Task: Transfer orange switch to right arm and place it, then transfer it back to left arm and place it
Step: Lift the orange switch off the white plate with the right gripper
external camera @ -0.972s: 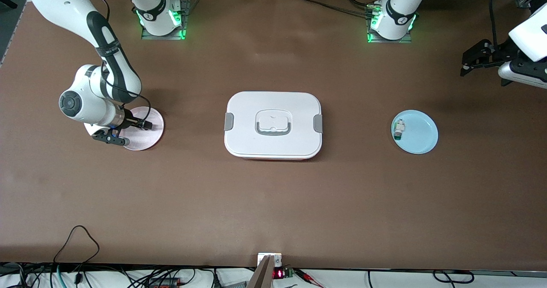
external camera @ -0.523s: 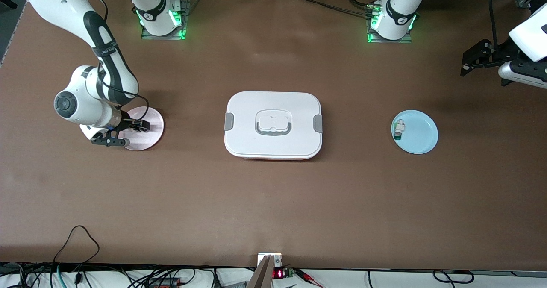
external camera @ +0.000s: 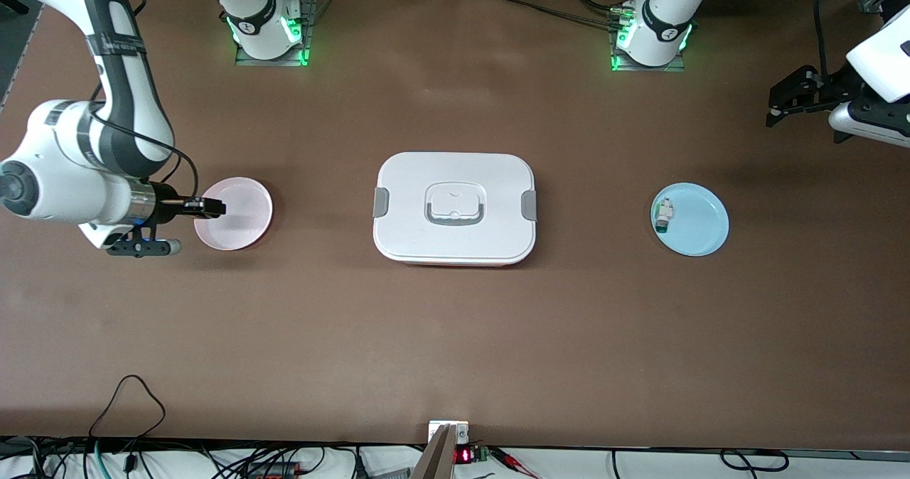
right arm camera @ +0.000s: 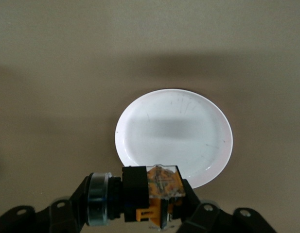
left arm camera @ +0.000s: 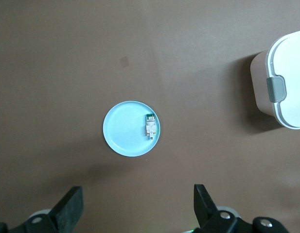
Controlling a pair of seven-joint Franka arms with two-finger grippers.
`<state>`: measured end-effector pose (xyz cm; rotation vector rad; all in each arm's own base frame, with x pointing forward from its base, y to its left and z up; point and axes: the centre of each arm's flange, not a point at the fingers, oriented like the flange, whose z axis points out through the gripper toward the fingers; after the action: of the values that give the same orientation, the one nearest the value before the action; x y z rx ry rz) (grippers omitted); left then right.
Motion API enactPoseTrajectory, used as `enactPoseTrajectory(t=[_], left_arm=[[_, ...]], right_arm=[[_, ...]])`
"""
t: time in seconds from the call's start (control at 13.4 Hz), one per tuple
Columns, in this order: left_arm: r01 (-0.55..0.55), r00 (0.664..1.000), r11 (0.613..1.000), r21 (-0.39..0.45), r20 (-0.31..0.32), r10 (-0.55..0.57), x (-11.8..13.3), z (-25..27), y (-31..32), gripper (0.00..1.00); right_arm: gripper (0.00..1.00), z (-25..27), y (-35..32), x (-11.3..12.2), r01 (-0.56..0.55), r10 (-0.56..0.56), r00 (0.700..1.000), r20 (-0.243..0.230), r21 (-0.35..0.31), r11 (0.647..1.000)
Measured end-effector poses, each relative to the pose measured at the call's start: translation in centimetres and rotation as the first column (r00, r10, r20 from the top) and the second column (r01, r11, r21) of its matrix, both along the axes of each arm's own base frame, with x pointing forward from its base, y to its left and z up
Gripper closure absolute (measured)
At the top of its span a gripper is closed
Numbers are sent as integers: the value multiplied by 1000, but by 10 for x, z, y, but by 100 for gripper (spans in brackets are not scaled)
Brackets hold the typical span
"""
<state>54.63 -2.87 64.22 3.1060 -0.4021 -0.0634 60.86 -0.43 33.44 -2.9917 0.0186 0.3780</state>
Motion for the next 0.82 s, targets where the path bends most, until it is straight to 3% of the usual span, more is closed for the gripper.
enactPoseTrajectory(t=[0.82], left_arm=[[0, 1000, 1000, 0, 0, 0, 0, 0, 0, 0]], right_arm=[[26, 20, -3, 8, -41, 41, 999, 0, -12, 999]])
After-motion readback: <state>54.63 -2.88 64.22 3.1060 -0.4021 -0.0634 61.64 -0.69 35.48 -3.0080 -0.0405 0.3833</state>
